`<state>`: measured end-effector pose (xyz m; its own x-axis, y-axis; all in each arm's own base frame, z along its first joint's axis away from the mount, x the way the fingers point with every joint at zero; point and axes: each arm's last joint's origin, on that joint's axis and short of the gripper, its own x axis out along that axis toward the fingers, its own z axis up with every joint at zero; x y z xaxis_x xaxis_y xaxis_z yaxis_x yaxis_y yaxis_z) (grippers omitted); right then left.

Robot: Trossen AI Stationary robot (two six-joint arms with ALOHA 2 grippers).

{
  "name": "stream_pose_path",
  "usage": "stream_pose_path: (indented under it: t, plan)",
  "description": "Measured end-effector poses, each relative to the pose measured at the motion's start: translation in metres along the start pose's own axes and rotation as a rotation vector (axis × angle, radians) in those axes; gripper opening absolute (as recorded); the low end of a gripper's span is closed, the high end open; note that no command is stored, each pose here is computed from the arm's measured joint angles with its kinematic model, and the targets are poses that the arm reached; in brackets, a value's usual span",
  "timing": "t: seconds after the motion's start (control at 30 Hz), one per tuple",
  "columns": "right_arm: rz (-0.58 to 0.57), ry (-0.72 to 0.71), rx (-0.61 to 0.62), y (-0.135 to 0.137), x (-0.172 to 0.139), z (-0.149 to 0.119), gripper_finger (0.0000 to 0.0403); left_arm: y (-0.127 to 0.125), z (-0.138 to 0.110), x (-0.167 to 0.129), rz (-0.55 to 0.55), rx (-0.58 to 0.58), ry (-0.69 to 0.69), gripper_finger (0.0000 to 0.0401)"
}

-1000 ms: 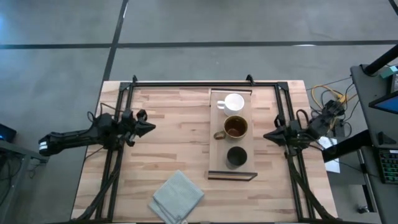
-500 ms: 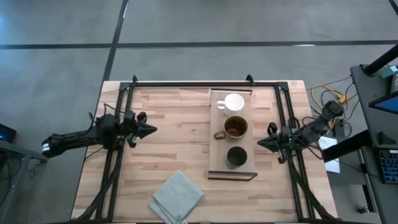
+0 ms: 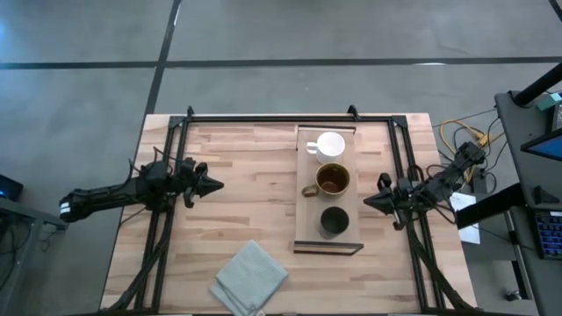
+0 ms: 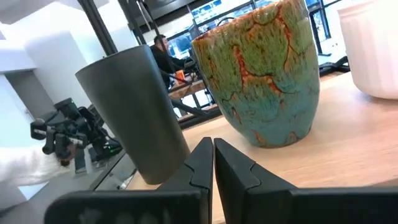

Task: Stack small to large cups/mugs on shelf
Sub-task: Return to Home Position

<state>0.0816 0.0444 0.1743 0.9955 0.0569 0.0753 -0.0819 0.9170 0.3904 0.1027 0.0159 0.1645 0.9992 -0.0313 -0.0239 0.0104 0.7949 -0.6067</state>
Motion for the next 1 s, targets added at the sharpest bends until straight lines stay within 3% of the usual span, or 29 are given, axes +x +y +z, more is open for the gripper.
stream_pose_path:
  t: [1.0]
  plan:
    - [0.000,0.000,-0.008,0.0000,0.0001,-0.0001,0.0009,0.0010,-0.0011,0.0009,0.005,0.000,0.011,0.0000]
